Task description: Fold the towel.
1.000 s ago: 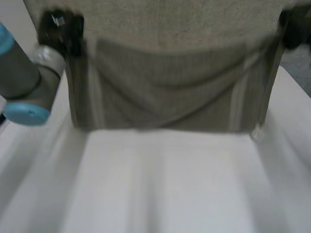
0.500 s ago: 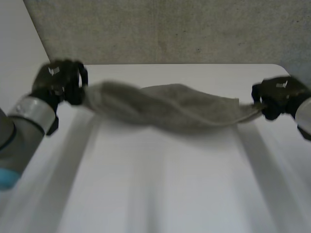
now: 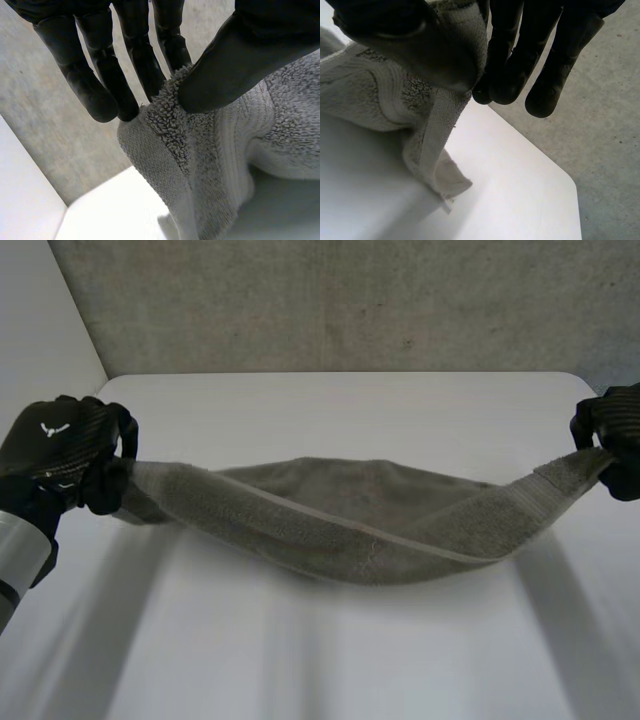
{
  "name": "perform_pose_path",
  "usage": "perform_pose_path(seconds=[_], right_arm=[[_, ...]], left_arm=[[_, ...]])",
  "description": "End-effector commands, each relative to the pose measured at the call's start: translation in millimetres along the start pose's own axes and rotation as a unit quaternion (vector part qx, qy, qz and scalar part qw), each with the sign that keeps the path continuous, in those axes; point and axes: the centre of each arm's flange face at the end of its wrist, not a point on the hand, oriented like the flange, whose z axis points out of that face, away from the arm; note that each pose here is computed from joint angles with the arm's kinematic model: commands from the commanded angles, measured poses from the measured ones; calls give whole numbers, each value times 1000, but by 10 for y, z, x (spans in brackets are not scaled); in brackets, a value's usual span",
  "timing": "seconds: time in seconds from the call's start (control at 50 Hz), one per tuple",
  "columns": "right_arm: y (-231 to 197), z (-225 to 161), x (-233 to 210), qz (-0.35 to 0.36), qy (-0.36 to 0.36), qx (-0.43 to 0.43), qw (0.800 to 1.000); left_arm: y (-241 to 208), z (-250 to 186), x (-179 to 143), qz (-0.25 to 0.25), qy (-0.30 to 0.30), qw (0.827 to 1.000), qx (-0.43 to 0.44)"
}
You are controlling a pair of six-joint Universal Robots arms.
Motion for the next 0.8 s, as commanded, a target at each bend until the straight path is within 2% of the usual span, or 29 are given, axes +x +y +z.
perform_pose_path(seconds=[0.02, 0.1, 0.26, 0.4, 0.52, 0.56, 0.8], right_arm=[[0, 49, 156, 4, 14, -8, 1000], [141, 223, 263, 14, 14, -35, 999], [437, 529, 276, 12, -14, -88, 996], [771, 919, 338, 44, -26, -136, 989], [824, 1181, 264, 58, -20, -126, 990], [899, 1341, 302, 63, 7, -119, 991], [1017, 1647, 279, 78, 38, -96, 992]], left_arm=[[36, 43, 4, -1, 2, 1000, -5], [295, 169, 59, -5, 17, 998, -52], [567, 573, 39, -6, 18, 997, -71], [772, 914, 12, -8, 16, 996, -85], [921, 1186, 1, -9, 18, 996, -87], [944, 1254, -10, -9, 15, 996, -86], [1048, 1628, -15, -5, -3, 997, -71]])
